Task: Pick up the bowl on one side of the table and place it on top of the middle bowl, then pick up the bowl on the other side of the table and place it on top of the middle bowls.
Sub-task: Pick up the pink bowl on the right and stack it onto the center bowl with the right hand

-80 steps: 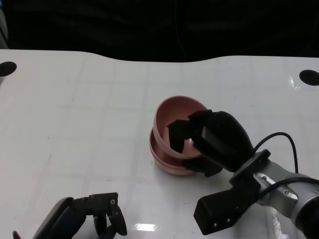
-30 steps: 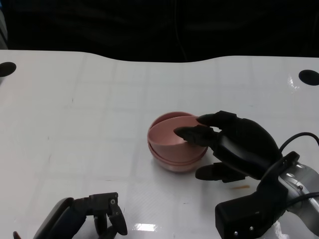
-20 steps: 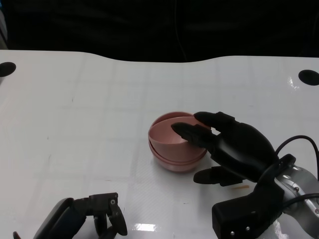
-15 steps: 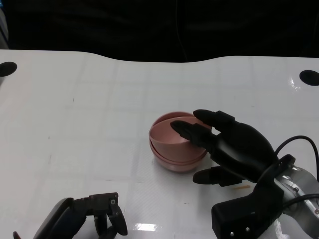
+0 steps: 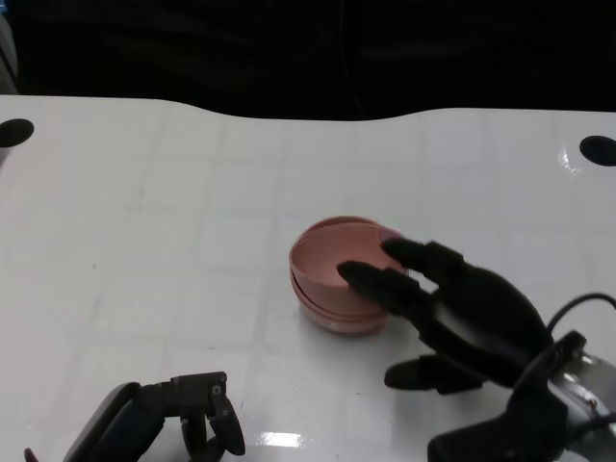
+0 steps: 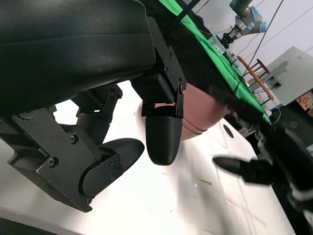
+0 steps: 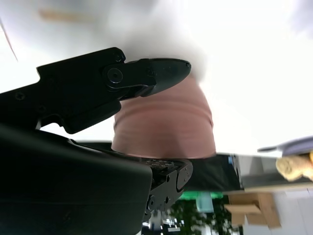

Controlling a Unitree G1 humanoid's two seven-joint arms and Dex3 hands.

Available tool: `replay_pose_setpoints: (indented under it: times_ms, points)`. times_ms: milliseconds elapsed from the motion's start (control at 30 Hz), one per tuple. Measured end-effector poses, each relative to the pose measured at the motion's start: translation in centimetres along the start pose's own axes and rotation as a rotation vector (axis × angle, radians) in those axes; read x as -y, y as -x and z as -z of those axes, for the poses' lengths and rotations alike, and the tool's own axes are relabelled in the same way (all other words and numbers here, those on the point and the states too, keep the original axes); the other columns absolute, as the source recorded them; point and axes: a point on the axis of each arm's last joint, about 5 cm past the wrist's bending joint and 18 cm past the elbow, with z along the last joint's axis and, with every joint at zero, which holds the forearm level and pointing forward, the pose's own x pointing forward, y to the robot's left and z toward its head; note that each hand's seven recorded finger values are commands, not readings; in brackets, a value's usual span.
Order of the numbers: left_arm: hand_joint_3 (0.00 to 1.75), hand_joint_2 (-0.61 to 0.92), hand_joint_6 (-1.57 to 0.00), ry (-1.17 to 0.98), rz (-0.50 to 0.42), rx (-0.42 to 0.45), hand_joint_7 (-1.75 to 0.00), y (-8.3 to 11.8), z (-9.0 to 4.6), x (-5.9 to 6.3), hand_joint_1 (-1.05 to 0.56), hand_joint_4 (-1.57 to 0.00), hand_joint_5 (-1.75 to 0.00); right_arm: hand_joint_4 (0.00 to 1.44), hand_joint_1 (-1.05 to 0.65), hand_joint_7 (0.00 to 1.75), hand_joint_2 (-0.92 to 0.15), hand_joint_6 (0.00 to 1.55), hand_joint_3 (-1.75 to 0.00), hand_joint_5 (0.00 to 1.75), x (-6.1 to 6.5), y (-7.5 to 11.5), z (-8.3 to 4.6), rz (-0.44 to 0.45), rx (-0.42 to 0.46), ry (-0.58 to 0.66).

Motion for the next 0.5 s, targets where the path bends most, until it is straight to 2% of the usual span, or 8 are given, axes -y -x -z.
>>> replay_pose_setpoints:
  times_ms: [500]
  points:
    - [1.29, 0.43, -0.8, -0.001, -0.001, -0.002, -1.42, -0.04, -0.06, -0.03, -0.11, -0.81, -1.72, 0.06, -0.83, 0.03, -0.92, 0.17, -0.29, 0.23, -0.12, 0.36, 0.2, -0.023, -0.006, 0.01]
